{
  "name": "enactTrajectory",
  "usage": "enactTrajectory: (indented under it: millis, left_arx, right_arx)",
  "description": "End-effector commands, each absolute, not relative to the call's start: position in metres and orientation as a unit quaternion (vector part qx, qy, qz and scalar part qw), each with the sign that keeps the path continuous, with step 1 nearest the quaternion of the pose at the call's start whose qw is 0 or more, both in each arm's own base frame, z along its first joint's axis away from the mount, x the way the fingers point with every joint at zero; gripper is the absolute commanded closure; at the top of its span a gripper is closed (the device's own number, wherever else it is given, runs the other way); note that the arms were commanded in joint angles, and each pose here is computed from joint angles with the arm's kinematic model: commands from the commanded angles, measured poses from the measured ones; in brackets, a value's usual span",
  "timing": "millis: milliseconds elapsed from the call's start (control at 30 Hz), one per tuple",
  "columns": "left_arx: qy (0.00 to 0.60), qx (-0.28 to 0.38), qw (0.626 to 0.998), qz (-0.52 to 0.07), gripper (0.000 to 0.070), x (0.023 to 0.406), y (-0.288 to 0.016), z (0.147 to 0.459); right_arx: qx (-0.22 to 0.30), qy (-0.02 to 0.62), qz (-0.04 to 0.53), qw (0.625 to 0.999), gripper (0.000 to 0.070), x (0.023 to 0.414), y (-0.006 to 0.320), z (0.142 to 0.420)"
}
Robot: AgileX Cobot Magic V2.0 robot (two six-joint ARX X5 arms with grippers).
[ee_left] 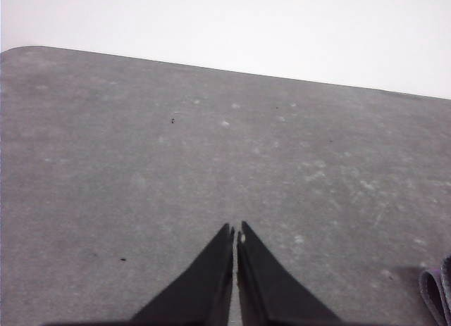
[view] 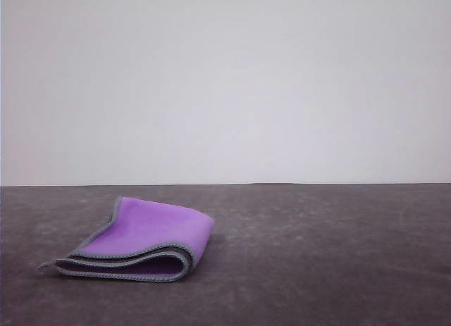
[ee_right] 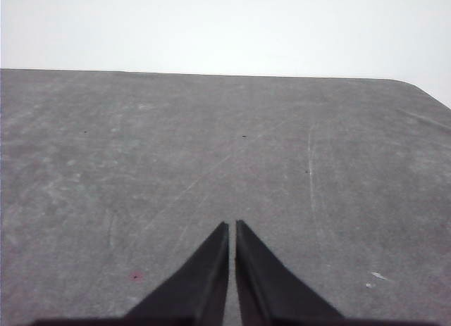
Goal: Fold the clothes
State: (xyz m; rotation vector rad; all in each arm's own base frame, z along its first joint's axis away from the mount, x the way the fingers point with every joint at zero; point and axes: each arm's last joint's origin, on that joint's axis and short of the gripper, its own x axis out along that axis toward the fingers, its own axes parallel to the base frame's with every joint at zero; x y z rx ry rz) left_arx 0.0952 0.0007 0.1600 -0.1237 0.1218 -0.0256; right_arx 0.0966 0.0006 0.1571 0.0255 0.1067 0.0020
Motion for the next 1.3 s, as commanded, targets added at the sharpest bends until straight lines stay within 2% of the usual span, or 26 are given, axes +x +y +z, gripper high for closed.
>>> enactTrajectory:
  millis: [0, 1267]
  left_arx:
    - [0.065, -0.057, 0.996, -0.013, 0.07, 0.0963, 0.0008, 0.1545]
    - [0.065, -0.057, 0.996, -0.013, 0.07, 0.0963, 0.0008, 0.1545]
  right_arx:
    - [0.012, 0.048, 0.0, 0.999, 0.0686, 0.0967, 0.0006, 0.1572]
    - [0.012, 0.048, 0.0, 0.999, 0.0686, 0.0967, 0.0006, 0.1572]
